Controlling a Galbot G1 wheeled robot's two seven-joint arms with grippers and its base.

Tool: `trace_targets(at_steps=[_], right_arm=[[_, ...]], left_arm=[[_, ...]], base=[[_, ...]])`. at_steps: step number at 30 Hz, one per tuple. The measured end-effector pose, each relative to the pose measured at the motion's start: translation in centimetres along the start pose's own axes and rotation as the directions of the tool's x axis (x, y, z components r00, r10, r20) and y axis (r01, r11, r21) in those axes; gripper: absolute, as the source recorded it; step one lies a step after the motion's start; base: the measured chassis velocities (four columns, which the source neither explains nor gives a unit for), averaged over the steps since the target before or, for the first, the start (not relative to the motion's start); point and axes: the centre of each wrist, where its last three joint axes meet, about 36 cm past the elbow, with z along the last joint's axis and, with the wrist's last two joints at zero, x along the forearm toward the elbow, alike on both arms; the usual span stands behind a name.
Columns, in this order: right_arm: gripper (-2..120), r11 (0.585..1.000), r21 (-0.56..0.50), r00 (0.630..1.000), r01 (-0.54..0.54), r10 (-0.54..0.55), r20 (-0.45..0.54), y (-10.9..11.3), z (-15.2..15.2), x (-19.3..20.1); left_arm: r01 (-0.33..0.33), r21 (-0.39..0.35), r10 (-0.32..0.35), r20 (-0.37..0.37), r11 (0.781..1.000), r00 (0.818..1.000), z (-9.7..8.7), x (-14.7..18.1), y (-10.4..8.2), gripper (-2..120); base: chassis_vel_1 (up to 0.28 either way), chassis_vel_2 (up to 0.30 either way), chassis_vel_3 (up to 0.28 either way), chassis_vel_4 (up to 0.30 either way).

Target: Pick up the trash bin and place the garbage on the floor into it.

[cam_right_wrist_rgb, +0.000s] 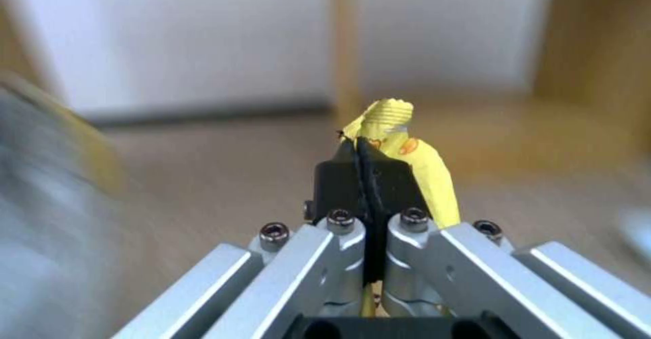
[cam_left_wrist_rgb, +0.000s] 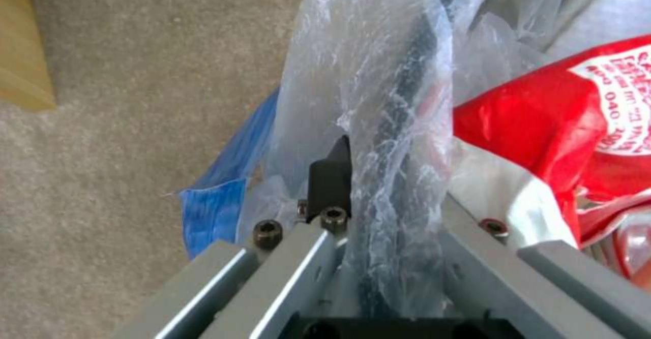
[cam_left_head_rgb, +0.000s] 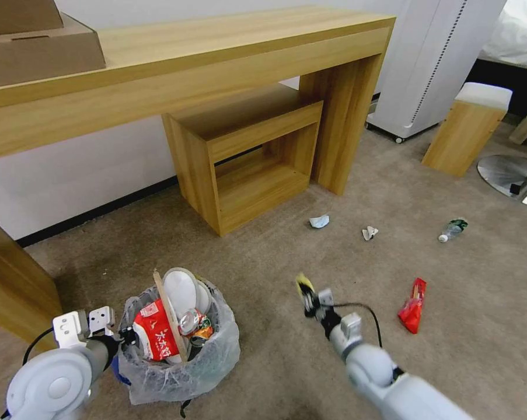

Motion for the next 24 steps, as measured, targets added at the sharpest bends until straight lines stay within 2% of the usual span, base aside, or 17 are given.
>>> trace_targets(at_steps=[1,3,5,7,9,11,13,16,17,19,21,24], right_arm=[[0,1.0,0.0,1.0,0.0,0.0,0.0,0.0,0.0,0.0],[0,0.996,-0.019,0.993,0.084,-0.082,0.079,0.1,-1.3,-1.3],[0,0.993,-0.028,0.989,0.114,-0.111,0.099,0.2,-1.7,-1.7],[0,0.974,-0.058,0.964,0.218,-0.206,0.167,1.3,-3.5,-3.3],[0,0.968,-0.066,0.956,0.244,-0.228,0.186,1.8,-4.1,-3.8],[0,0.947,-0.079,0.929,0.312,-0.287,0.231,3.4,-5.9,-5.6],[0,0.94,-0.087,0.923,0.329,-0.3,0.242,3.9,-6.3,-6.1],[0,0.906,-0.116,0.887,0.408,-0.363,0.284,6.5,-8.0,-9.0],[0,0.906,-0.116,0.887,0.408,-0.363,0.284,6.5,-8.0,-9.0],[0,0.885,-0.144,0.872,0.443,-0.388,0.3,8.4,-8.7,-11.1],[0,0.879,-0.154,0.869,0.451,-0.394,0.3,9.0,-8.7,-11.5],[0,0.853,-0.214,0.865,0.476,-0.41,0.289,12.2,-8.1,-13.0]], left_arm=[[0.0,0.0,0.0,0.0,1.0,1.0,0.0,0.0,0.0,0],[-0.007,0.015,0.007,-0.002,1.0,1.0,-0.3,0.2,-0.1,0],[-0.012,0.022,0.012,-0.003,1.0,1.0,-0.4,0.3,-0.2,0],[-0.026,0.043,0.026,-0.008,0.999,1.0,-0.7,0.7,-0.5,0],[-0.027,0.043,0.027,-0.009,0.999,1.0,-0.8,0.8,-0.5,0],[-0.024,0.045,0.024,-0.01,0.999,1.0,-0.9,0.9,-0.6,0],[-0.024,0.047,0.024,-0.01,0.999,1.0,-0.9,0.9,-0.6,0],[-0.029,0.049,0.03,-0.011,0.998,0.999,-1.1,1.0,-0.7,0],[-0.029,0.049,0.03,-0.011,0.998,0.999,-1.1,1.0,-0.7,0],[-0.029,0.052,0.029,-0.011,0.998,1.0,-1.3,1.0,-0.8,0],[-0.028,0.053,0.029,-0.011,0.998,1.0,-1.3,1.0,-0.8,0],[-0.026,0.06,0.027,-0.013,0.998,1.0,-1.2,0.9,-0.8,0]], base=[[0.0,0.0,0.0,0.0],[0.0,0.0,0.0,0.0],[0.0,0.0,0.0,0.0],[0.0,0.0,0.0,0.0],[0.0,0.0,0.0,0.0],[0.0,0.0,0.0,0.0],[0.0,0.0,0.0,0.0],[0.0,0.0,0.0,0.0],[0.0,0.0,0.0,0.0],[0.0,0.0,0.0,0.0],[0.0,0.0,0.0,0.0],[0.0,0.0,0.0,0.0]])
